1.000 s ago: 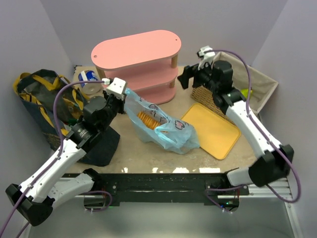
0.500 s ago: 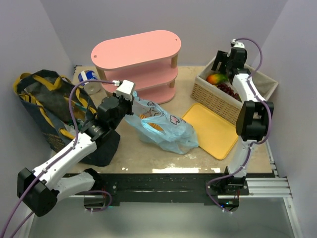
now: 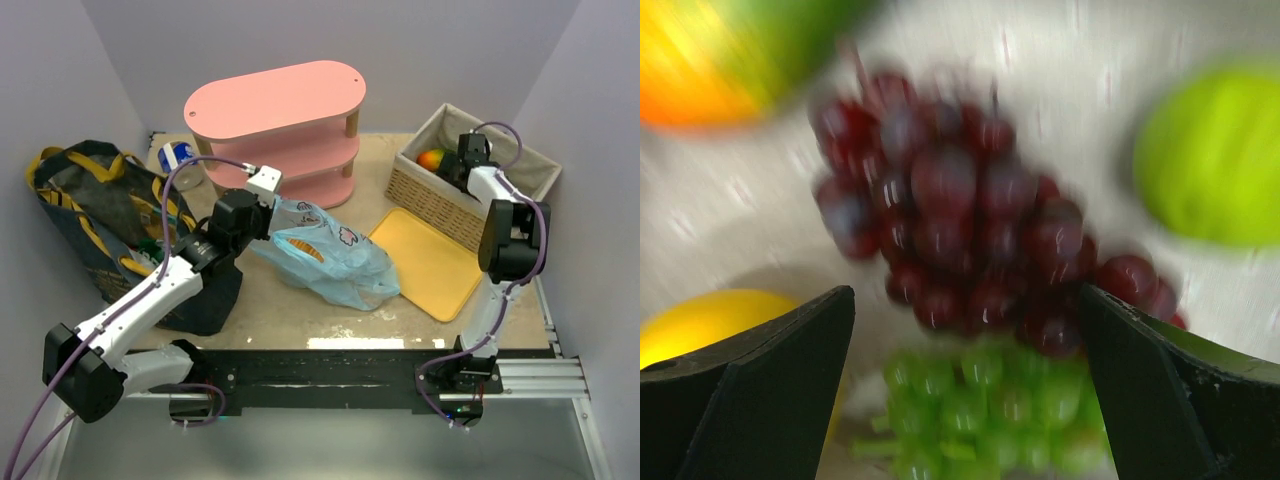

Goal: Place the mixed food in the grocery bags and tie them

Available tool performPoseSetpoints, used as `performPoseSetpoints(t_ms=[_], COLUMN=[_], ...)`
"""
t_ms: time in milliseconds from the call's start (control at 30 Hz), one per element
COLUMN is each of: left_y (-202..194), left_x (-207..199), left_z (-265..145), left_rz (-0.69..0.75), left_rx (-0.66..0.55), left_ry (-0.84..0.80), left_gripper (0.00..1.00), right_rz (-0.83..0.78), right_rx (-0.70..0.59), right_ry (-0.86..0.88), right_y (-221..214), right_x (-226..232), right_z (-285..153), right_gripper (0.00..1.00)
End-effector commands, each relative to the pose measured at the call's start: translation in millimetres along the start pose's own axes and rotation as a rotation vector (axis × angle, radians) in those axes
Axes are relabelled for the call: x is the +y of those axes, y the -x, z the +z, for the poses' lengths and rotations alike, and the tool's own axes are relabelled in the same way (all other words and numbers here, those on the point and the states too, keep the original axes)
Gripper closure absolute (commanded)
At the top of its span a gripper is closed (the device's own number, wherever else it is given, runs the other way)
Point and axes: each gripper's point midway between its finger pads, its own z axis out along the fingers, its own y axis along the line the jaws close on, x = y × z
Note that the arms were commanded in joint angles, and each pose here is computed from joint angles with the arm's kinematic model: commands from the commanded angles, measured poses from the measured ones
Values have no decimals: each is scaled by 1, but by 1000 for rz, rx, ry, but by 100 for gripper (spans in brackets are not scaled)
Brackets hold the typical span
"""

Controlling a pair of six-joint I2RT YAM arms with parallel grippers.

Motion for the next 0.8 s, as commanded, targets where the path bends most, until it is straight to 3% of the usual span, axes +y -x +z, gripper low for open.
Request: performPoseSetpoints(t_ms=[0, 200, 467, 633, 767], left_y=[21, 29, 24, 25, 27], left_x=[10, 18, 61, 70, 70], left_z=[0, 0, -19, -23, -22], left_rz=[-5, -8, -28, -16, 7], left_rx=[-26, -32, -27, -24, -23], left_ry=[30, 73, 307, 353, 351], left_gripper=[100, 100, 100, 100, 100], right_rz=[94, 15, -5, -12, -16], right_rx=[70, 169, 225, 193, 52], right_ry=[62, 178, 289, 322, 294], right_y=[-21, -48, -61, -49, 4], right_x=[10, 61, 109, 121, 106], right_z=[-38, -56, -76, -89, -96], right_gripper=[4, 6, 6, 6, 2])
